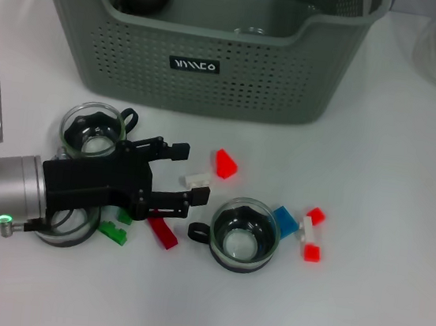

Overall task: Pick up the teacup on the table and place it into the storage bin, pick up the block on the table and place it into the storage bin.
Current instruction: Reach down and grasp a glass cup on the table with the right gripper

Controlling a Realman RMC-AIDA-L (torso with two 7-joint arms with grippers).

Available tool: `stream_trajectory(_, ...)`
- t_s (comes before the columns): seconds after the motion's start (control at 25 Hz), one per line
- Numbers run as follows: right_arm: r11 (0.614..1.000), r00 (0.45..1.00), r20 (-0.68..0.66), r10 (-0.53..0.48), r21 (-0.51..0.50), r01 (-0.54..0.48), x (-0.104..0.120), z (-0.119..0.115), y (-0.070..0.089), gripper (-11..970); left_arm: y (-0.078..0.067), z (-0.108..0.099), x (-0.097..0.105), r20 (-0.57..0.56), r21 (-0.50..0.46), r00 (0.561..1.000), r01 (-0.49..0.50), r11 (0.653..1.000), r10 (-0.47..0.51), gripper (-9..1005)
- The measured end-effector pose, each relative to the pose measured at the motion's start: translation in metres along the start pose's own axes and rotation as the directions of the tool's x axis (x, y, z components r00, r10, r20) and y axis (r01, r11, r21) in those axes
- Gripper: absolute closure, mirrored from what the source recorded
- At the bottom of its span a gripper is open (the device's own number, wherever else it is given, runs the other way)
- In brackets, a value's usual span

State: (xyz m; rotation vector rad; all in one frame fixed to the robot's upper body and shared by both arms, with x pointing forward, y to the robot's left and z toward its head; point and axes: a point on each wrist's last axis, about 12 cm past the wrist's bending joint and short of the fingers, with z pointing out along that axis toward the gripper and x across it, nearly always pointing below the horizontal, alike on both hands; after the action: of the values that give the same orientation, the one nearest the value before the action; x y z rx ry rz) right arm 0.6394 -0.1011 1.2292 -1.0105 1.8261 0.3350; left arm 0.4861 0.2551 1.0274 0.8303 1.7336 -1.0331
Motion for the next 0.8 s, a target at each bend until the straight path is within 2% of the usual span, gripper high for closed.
stream_trajectory(0.16, 0.999, 0.995, 0.101, 0.007, -0.053, -0.002, -0.001, -0.021, 0.008, 36, 0.000, 0.000, 0.000, 0.000, 0.001, 1.000, 0.000, 1.000, 0.000, 137)
stream_trajectory(0.48, 0.980, 0.950, 0.301, 0.083, -0.199, -0.022, 0.019, -0.069, 0.014, 37, 0.000, -0.002, 0.000, 0.002, -0.002, 1.000, 0.002, 1.000, -0.002, 136)
stream_trajectory(0.6, 0.959, 0.935, 0.337, 0.108, -0.284, -0.009, 0.029, -0.081, 0.017, 37, 0.000, -0.003, 0.000, 0.004, -0.002, 1.000, 0.000, 1.000, 0.000, 136)
stream_trajectory(0.8, 0.922, 0.935, 0.343, 0.095, -0.383, 0.047, 0.052, -0.097, 0.023, 38, 0.002, -0.006, -0.001, 0.001, -0.006, 1.000, -0.006, 1.000, 0.006, 136)
